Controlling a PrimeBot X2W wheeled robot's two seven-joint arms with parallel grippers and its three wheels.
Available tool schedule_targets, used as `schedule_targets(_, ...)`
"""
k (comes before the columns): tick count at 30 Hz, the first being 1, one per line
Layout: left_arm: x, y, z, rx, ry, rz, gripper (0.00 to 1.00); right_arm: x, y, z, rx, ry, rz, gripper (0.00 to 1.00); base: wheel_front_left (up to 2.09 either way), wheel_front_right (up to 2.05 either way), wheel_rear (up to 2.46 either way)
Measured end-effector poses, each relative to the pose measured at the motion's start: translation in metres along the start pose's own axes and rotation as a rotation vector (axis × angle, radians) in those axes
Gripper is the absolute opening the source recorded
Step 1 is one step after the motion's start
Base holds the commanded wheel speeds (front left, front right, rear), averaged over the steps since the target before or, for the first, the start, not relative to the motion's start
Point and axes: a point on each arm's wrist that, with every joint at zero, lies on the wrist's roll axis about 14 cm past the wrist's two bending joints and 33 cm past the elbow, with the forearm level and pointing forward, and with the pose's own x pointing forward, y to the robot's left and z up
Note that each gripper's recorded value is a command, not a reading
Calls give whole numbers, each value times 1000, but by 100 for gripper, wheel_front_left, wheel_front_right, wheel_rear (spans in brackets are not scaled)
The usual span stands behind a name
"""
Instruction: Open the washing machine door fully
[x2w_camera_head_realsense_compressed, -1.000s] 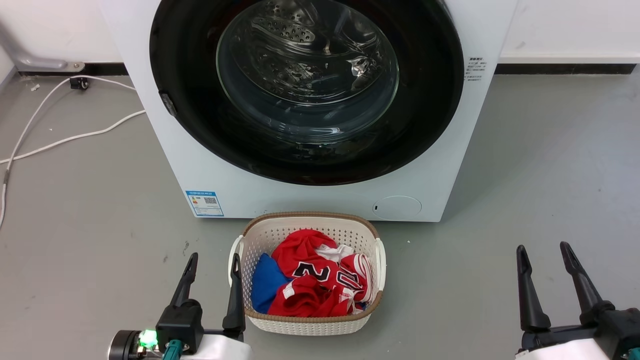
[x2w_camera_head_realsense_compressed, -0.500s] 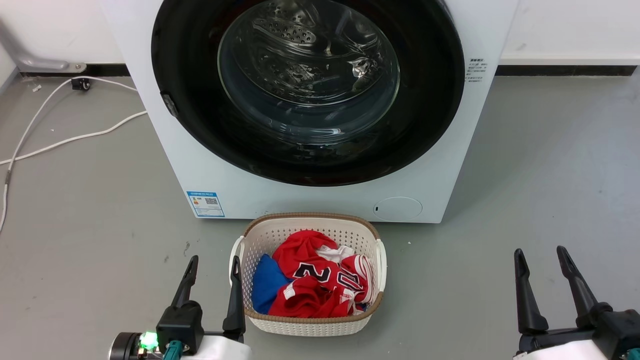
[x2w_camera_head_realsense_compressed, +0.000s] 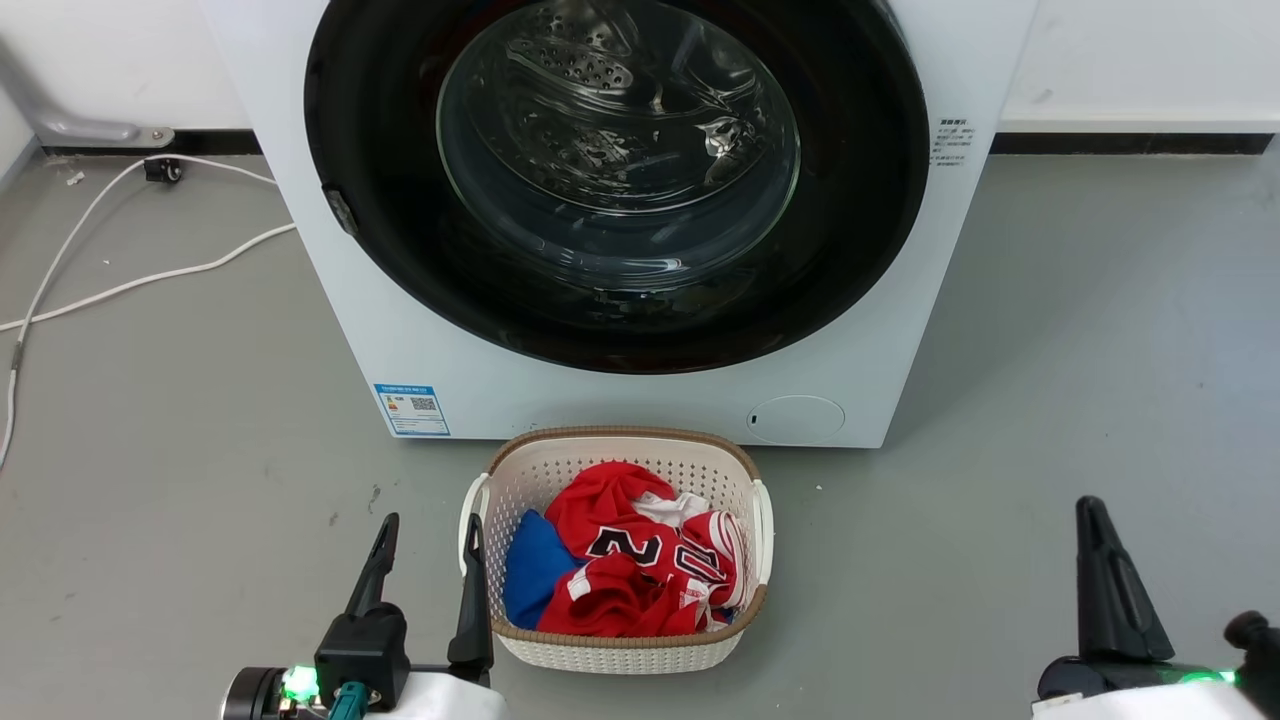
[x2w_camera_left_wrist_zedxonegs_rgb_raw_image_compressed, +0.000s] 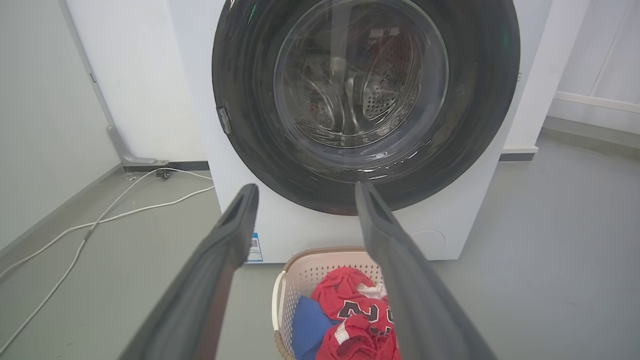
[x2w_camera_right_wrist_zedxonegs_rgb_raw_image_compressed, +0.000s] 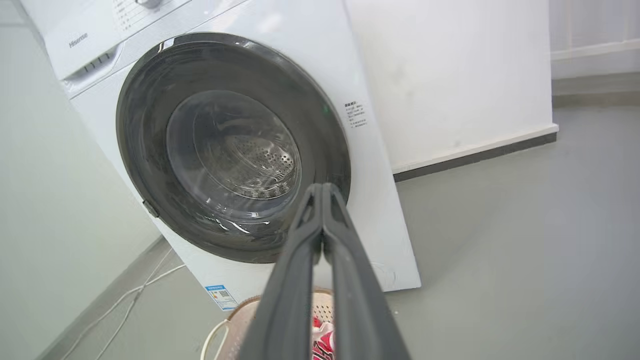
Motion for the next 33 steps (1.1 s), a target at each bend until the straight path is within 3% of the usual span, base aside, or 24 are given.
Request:
schedule_targets(10,-1,0,-1,-1,4,2,100,-3,-16,-13,623,-26,-158,0,0,0,0)
schedule_targets(17,-1,1,-2,-5,7,7,100,-2,-10,-26,986,-21,-221,0,0,0,0)
schedule_targets(28,-2,2,-3,-3,10,12,100,2,0,-10,1368,3,-158,0,0,0,0)
schedule_targets(33,-1,3,-3,-2,10,13,100,-2,-8,-5,1434,38,-117,0,0,0,0)
